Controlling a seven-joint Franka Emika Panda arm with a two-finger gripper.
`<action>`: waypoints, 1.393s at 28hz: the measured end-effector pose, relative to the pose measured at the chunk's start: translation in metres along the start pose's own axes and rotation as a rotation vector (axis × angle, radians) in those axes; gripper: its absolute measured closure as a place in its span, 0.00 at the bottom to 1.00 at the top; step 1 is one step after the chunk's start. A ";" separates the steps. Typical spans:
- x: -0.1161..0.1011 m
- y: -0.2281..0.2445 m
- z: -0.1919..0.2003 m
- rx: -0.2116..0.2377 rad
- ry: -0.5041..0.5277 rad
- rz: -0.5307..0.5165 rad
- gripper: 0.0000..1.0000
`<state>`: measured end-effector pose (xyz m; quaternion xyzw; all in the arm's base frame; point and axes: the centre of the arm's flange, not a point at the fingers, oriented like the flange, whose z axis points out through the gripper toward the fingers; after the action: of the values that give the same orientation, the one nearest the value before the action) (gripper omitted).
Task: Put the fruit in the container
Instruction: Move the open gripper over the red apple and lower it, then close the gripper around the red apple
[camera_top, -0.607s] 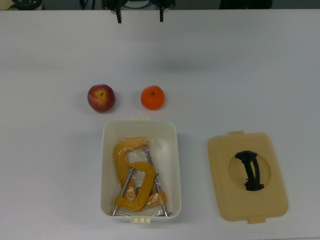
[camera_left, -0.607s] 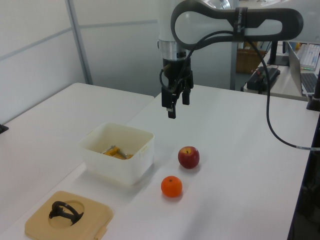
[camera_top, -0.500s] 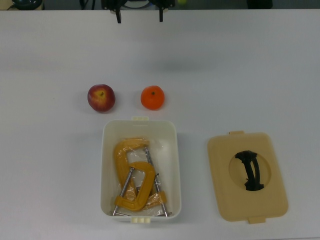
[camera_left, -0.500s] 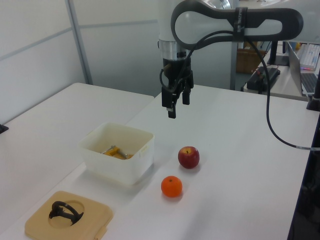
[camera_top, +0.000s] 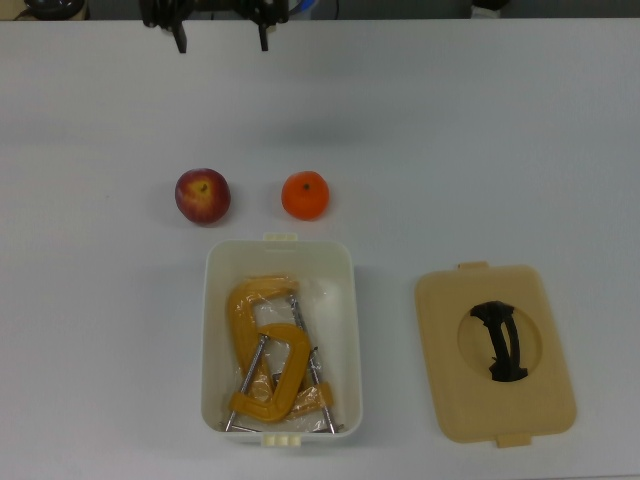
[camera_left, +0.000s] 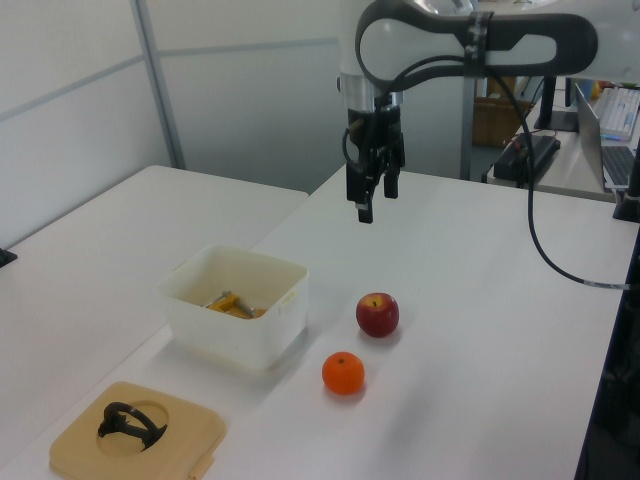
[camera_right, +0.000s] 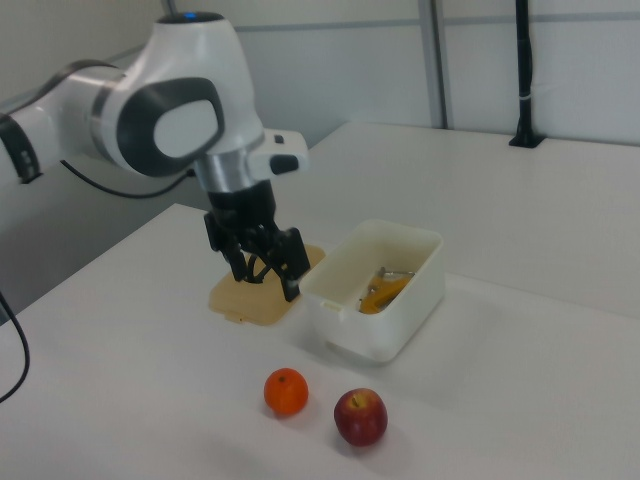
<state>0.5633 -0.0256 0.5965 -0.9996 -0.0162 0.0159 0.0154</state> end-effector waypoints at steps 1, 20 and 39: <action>0.001 0.004 0.006 -0.003 -0.008 -0.027 0.00; 0.041 0.041 0.182 -0.072 -0.100 -0.165 0.00; 0.064 0.052 0.260 -0.103 -0.122 -0.152 0.10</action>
<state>0.6209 -0.0676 0.3327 -0.9922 -0.0934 0.0747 -0.0357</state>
